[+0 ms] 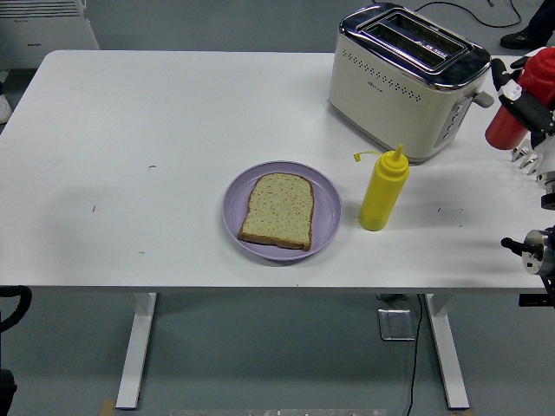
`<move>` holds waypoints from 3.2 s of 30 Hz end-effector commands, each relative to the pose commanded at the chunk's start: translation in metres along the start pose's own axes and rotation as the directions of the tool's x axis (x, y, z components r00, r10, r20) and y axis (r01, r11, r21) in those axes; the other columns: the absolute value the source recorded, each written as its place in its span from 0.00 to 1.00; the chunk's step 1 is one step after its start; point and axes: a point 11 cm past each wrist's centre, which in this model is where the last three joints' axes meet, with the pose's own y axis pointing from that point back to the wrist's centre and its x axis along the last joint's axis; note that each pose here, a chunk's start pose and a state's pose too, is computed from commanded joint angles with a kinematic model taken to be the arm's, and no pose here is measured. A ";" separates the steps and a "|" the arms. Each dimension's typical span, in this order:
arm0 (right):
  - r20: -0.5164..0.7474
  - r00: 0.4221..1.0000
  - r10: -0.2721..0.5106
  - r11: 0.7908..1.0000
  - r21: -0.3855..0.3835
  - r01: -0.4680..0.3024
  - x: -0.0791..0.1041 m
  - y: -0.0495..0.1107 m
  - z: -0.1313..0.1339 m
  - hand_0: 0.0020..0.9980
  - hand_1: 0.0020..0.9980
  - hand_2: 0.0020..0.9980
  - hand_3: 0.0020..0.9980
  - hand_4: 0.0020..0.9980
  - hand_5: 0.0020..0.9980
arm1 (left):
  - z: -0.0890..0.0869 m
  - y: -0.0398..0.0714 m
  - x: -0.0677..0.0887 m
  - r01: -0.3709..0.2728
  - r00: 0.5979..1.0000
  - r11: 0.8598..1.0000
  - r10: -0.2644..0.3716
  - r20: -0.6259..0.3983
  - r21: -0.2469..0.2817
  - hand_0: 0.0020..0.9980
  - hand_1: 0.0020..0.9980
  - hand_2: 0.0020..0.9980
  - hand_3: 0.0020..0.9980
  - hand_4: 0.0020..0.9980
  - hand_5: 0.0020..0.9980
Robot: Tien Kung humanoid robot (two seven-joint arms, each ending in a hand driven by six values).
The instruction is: Pick up the cup,pour liquid into bread,place the cup on the desk
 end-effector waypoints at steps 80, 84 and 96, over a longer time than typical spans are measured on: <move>-0.990 0.140 -0.016 0.756 0.080 0.649 -0.164 -0.064 -0.077 0.00 0.14 0.29 0.31 0.66 0.05 | 0.000 0.001 0.005 -0.015 1.000 1.000 0.015 -0.005 -0.001 0.75 0.76 0.76 0.66 0.60 1.00; -0.997 0.056 -0.049 0.669 0.009 0.743 -0.189 -0.035 -0.056 0.00 0.15 0.29 0.31 0.65 0.05 | -0.001 0.001 0.004 -0.012 1.000 1.000 0.012 -0.006 0.002 0.75 0.76 0.76 0.66 0.60 1.00; -0.993 0.113 -0.042 0.707 0.050 0.705 -0.182 -0.041 -0.065 0.01 0.15 0.29 0.31 0.64 0.03 | 0.000 0.001 0.005 -0.015 1.000 1.000 0.015 -0.004 0.000 0.75 0.76 0.76 0.66 0.60 1.00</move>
